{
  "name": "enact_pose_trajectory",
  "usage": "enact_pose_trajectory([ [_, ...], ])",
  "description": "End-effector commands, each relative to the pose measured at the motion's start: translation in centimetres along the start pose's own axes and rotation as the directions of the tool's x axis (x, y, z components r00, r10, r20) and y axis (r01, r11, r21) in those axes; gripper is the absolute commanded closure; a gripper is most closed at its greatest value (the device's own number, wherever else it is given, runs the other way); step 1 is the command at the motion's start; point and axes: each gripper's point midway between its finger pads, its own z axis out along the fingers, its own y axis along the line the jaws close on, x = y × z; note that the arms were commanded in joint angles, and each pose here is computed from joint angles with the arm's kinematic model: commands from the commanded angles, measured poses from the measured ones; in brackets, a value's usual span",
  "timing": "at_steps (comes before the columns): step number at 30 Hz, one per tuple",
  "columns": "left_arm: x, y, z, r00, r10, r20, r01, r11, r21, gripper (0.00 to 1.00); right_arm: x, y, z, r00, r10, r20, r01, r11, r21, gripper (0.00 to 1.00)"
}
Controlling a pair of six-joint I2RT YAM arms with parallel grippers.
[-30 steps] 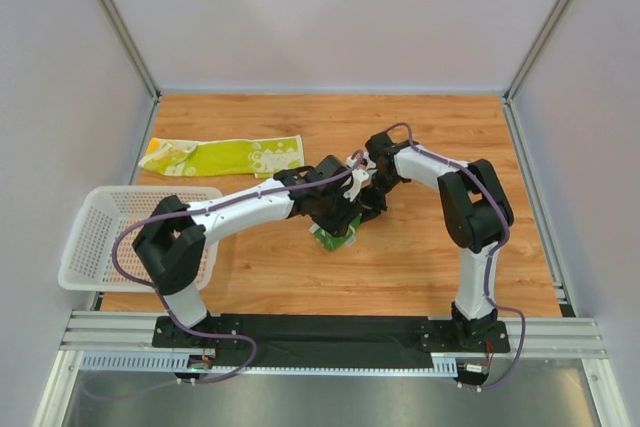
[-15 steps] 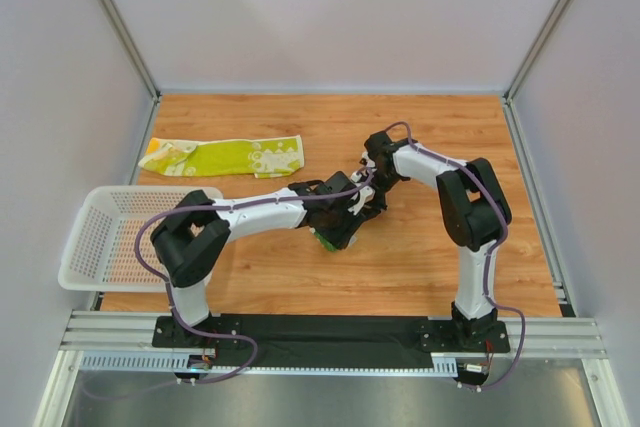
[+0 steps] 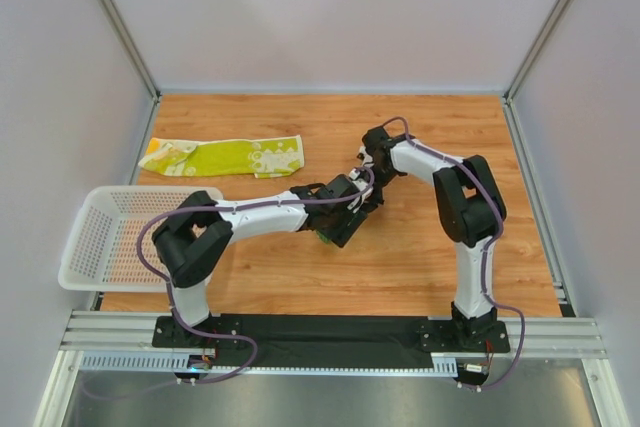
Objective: Roll the towels
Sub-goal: Roll the towel
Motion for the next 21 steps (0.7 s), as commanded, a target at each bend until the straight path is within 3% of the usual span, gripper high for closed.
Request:
enact_pose_trajectory([
  [1, 5.9, 4.4, 1.8, 0.980, -0.001, -0.199, -0.037, 0.981, -0.189, 0.29, -0.4, -2.1, 0.9, 1.000, -0.024, -0.016, 0.025, 0.996, 0.087, 0.87],
  [3, 6.1, 4.7, 2.0, 0.977, 0.001, -0.215, -0.044, 0.979, -0.199, 0.39, -0.7, -2.2, 1.0, 0.999, -0.032, -0.022, 0.034, 0.995, 0.090, 0.87],
  [4, 6.5, 4.8, 2.4, 0.974, -0.005, -0.229, -0.043, 0.978, -0.204, 0.53, -0.8, -2.1, 1.0, 0.999, -0.032, -0.027, 0.034, 0.996, 0.084, 0.88],
  [9, 7.4, 4.9, 2.8, 0.964, 0.015, -0.266, -0.069, 0.979, -0.194, 0.73, -2.0, -1.9, 0.8, 0.999, -0.035, -0.025, 0.037, 0.996, 0.077, 0.86],
  [10, 7.6, 4.8, 2.9, 0.961, 0.015, -0.275, -0.070, 0.979, -0.192, 0.83, -2.2, -1.8, 0.7, 0.999, -0.039, -0.024, 0.041, 0.996, 0.074, 0.85],
  [12, 7.7, 4.5, 3.0, 0.958, 0.020, -0.287, -0.072, 0.982, -0.172, 0.89, -2.9, -1.7, 0.2, 0.999, -0.037, -0.017, 0.038, 0.997, 0.066, 0.83],
  [13, 7.5, 4.4, 2.9, 0.959, 0.017, -0.284, -0.067, 0.984, -0.167, 0.96, -3.2, -1.8, 0.0, 0.999, -0.032, -0.016, 0.033, 0.998, 0.061, 0.82],
  [14, 7.6, 3.9, 2.9, 0.956, 0.018, -0.292, -0.060, 0.989, -0.137, 0.99, -3.4, -1.8, -0.4, 0.999, -0.029, -0.017, 0.030, 0.998, 0.061, 0.80],
  [18, 6.7, 1.4, 2.1, 0.951, -0.046, -0.306, 0.054, 0.998, 0.021, 1.00, -4.9, -2.1, -1.9, 0.999, -0.031, 0.008, 0.031, 0.997, 0.070, 0.56],
  [21, 5.6, -0.2, 1.1, 0.949, -0.091, -0.302, 0.137, 0.981, 0.137, 1.00, -5.9, -2.8, -3.3, 0.999, -0.026, 0.041, 0.022, 0.995, 0.099, 0.48],
])
